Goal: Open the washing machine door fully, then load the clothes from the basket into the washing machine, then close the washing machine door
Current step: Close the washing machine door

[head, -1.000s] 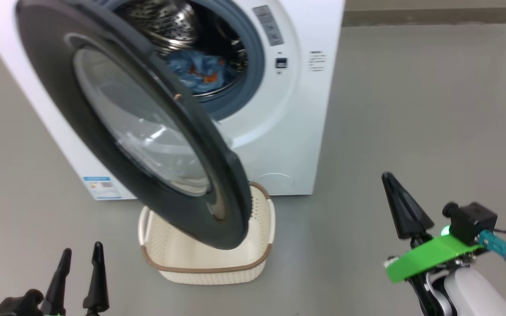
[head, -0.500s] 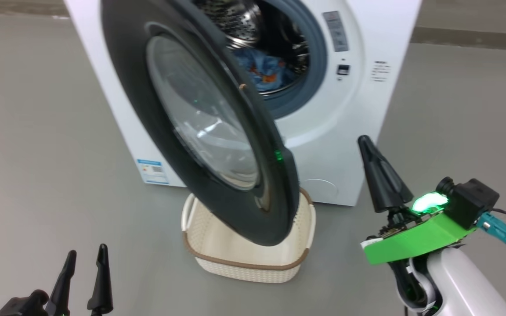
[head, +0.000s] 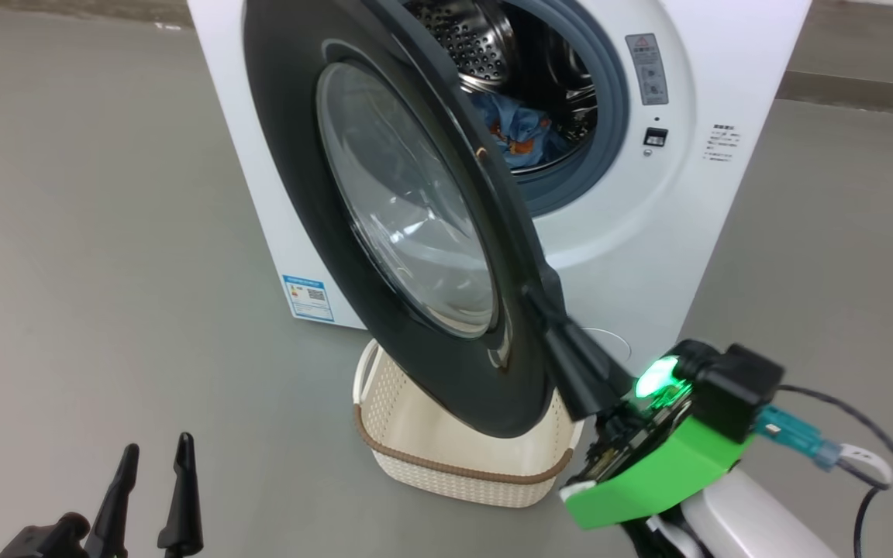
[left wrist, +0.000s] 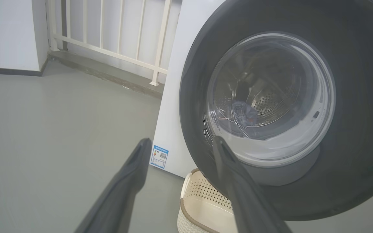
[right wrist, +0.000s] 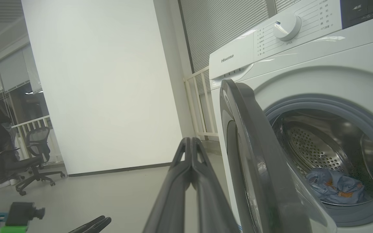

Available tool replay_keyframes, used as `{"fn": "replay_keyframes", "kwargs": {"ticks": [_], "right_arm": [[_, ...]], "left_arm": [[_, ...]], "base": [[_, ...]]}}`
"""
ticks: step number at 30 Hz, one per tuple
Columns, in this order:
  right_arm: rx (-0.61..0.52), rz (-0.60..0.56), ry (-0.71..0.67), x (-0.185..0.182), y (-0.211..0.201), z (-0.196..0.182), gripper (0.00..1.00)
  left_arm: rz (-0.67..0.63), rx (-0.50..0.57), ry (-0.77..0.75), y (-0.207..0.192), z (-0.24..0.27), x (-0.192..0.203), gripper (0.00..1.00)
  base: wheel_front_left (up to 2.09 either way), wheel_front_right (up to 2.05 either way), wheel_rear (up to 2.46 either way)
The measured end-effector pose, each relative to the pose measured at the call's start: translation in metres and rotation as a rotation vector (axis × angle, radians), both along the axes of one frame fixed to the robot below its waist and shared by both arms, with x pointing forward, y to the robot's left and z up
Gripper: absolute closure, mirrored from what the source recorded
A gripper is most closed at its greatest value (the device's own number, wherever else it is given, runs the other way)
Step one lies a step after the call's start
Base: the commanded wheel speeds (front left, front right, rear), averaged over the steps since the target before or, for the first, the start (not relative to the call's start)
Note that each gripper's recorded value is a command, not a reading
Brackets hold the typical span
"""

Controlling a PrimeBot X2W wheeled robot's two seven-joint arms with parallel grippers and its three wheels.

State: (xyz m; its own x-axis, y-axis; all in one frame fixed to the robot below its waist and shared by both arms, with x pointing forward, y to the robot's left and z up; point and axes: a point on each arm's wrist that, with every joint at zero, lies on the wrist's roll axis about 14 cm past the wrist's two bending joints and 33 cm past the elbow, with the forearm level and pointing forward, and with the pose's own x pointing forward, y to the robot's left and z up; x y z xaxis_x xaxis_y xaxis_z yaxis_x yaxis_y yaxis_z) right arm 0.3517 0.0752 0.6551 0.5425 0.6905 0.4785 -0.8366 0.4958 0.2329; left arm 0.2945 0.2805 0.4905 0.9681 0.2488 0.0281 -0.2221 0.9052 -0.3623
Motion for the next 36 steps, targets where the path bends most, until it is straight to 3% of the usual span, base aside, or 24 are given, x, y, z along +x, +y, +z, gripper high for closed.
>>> {"fn": "replay_keyframes", "kwargs": {"ticks": [10,21,28,36], "right_arm": [[-0.159,0.121,0.044,-0.011,0.038,-0.045,1.00],[-0.337,0.149,0.124,0.010,0.052,-0.104,1.00],[-0.401,0.149,0.199,0.019,0.052,-0.136,1.00],[-0.420,0.142,0.213,0.027,0.053,-0.142,1.00]], "left_arm": [[0.047,-0.018,0.007,0.009,-0.004,-0.012,0.00],[0.103,-0.042,0.031,0.019,-0.012,-0.022,0.00],[0.136,-0.053,0.029,0.026,-0.012,-0.027,0.00],[0.155,-0.056,0.040,0.030,-0.015,-0.032,0.00]], "base": [[0.00,0.00,0.00],[0.00,0.00,0.00],[0.00,0.00,0.00],[0.00,0.00,0.00]]}}
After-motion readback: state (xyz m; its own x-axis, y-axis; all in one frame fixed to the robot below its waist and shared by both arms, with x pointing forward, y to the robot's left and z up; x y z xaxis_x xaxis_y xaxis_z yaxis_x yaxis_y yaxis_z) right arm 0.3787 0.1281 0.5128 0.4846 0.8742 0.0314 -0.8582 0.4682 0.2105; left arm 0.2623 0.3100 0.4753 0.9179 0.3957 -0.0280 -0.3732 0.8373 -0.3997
